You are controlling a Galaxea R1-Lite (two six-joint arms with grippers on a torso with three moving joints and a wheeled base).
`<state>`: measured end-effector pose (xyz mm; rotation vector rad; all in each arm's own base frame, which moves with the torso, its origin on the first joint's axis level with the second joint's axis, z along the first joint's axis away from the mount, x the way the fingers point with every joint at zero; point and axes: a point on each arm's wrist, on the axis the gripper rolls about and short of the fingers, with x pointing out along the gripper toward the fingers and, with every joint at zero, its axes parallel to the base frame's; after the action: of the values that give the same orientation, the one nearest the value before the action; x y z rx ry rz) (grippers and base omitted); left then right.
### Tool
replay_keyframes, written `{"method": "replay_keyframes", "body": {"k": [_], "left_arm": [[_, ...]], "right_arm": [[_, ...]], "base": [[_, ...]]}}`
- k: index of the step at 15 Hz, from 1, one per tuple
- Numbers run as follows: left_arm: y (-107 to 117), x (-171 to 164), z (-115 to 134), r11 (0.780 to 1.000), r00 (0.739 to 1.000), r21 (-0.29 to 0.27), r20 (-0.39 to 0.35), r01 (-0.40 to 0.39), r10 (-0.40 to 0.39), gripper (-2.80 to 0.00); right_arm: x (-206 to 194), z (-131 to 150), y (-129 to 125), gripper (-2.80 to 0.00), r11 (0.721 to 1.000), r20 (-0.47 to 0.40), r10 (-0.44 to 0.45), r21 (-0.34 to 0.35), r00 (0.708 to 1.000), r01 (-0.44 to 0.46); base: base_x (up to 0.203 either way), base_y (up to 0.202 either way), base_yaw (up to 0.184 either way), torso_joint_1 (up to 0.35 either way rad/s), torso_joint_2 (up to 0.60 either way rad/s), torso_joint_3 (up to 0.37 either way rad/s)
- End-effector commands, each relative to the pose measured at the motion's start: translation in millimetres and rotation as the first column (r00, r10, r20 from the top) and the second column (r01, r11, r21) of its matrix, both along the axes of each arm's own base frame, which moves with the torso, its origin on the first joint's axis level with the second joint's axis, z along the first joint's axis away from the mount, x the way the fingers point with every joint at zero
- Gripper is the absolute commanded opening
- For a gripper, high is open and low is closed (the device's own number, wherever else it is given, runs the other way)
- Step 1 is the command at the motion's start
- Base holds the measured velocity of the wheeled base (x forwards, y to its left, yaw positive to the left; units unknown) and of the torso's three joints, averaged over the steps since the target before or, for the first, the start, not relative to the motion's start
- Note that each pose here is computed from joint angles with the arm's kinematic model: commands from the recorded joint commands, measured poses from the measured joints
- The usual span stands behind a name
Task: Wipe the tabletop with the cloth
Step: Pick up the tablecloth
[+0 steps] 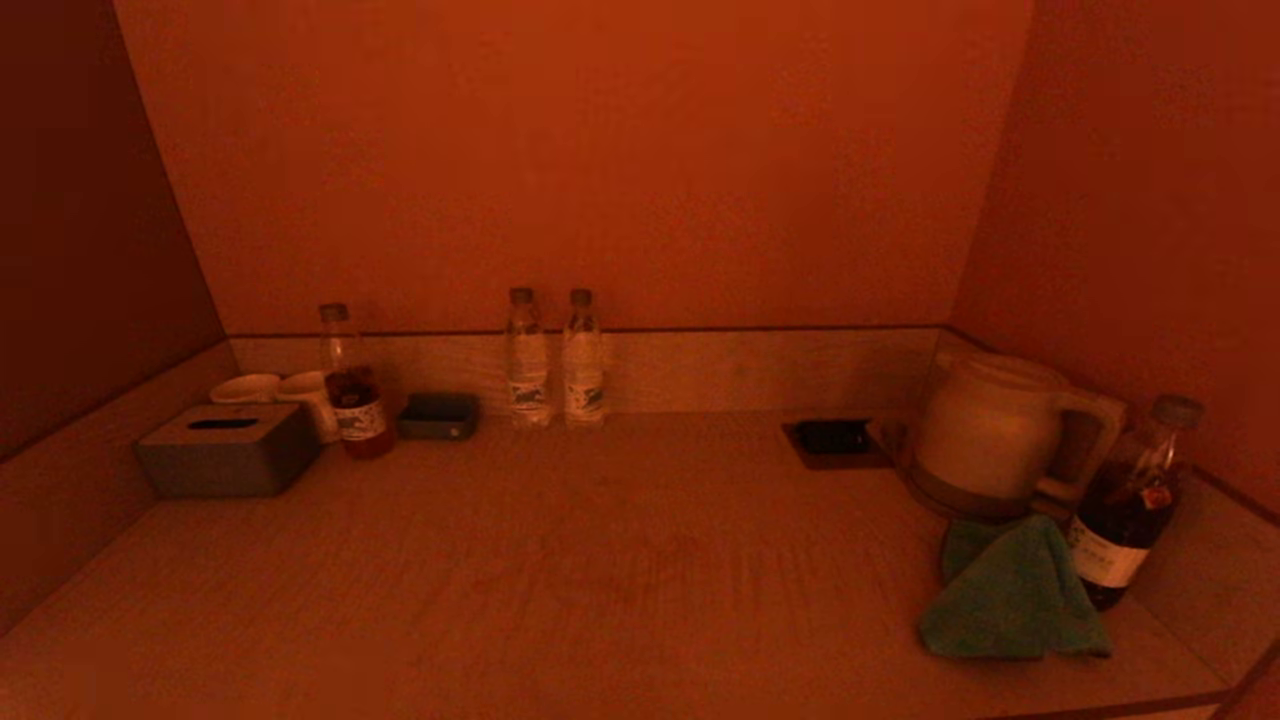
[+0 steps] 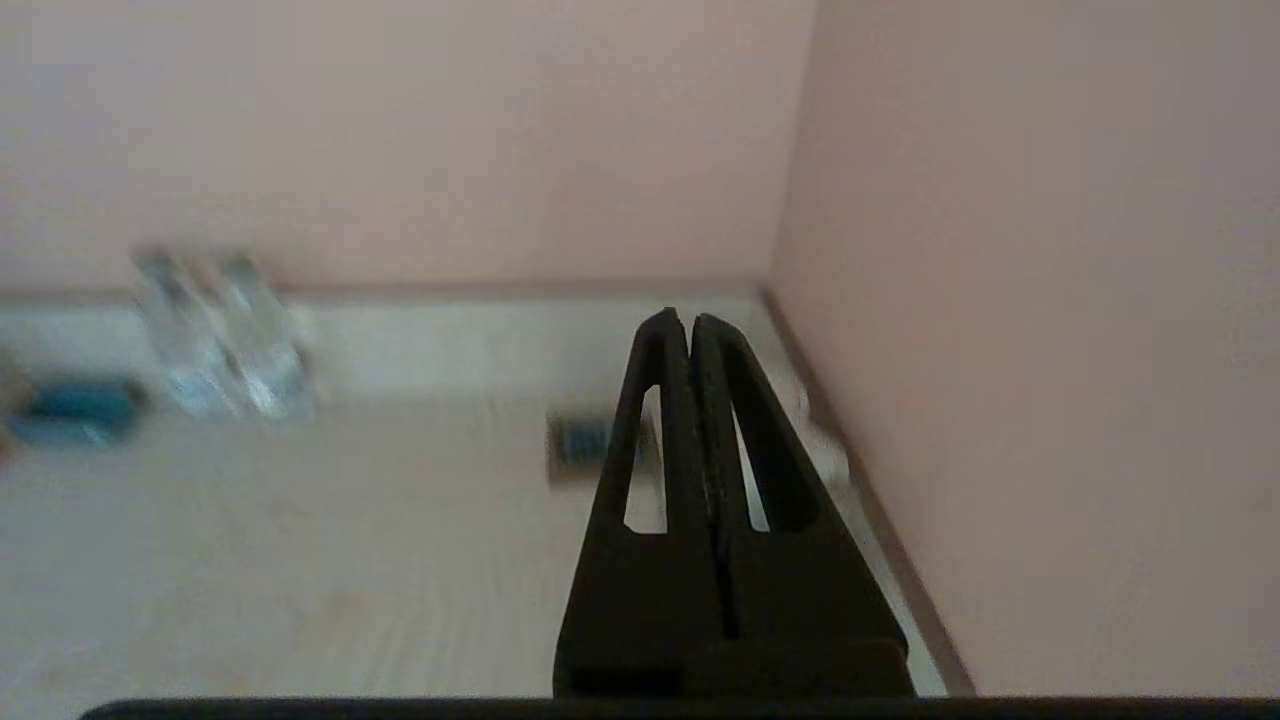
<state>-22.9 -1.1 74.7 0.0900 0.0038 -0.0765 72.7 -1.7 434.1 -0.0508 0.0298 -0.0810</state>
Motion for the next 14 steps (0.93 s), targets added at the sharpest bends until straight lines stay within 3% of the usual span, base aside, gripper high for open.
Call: {"method": "replay_keyframes", "body": {"k": [1,4,6,8,14], "left_arm": [[0,0,0,1.000,1.000,0.000,0.000,0.000,0.000,-2.80],[0,0,0,1.000,1.000,0.000,0.000,0.000,0.000,-2.80],[0,0,0,1.000,1.000,0.000,0.000,0.000,0.000,-2.80],[0,0,0,1.000,1.000,0.000,0.000,0.000,0.000,-2.80],[0,0,0,1.000,1.000,0.000,0.000,0.000,0.000,-2.80]], "right_arm": [[65,-24,0,-2.80,1.000,-0.285,-0.017,-0.002,0.958,0.017],[130,-55,0,-2.80,0.998,-0.458,-0.021,0.037,0.889,0.043],[148,-70,0,-2.80,0.996,-0.517,-0.023,0.066,0.856,0.066],[168,-94,0,-2.80,0.994,-0.596,-0.025,0.072,0.802,0.084],[192,-140,0,-2.80,0.993,-0.699,-0.023,0.064,0.715,0.094]], "base": [[0.000,0.000,0.000,0.000,0.00,0.000],[0.000,0.000,0.000,0.000,0.00,0.000],[0.000,0.000,0.000,0.000,0.00,0.000],[0.000,0.000,0.000,0.000,0.00,0.000],[0.000,0.000,0.000,0.000,0.00,0.000]]}}
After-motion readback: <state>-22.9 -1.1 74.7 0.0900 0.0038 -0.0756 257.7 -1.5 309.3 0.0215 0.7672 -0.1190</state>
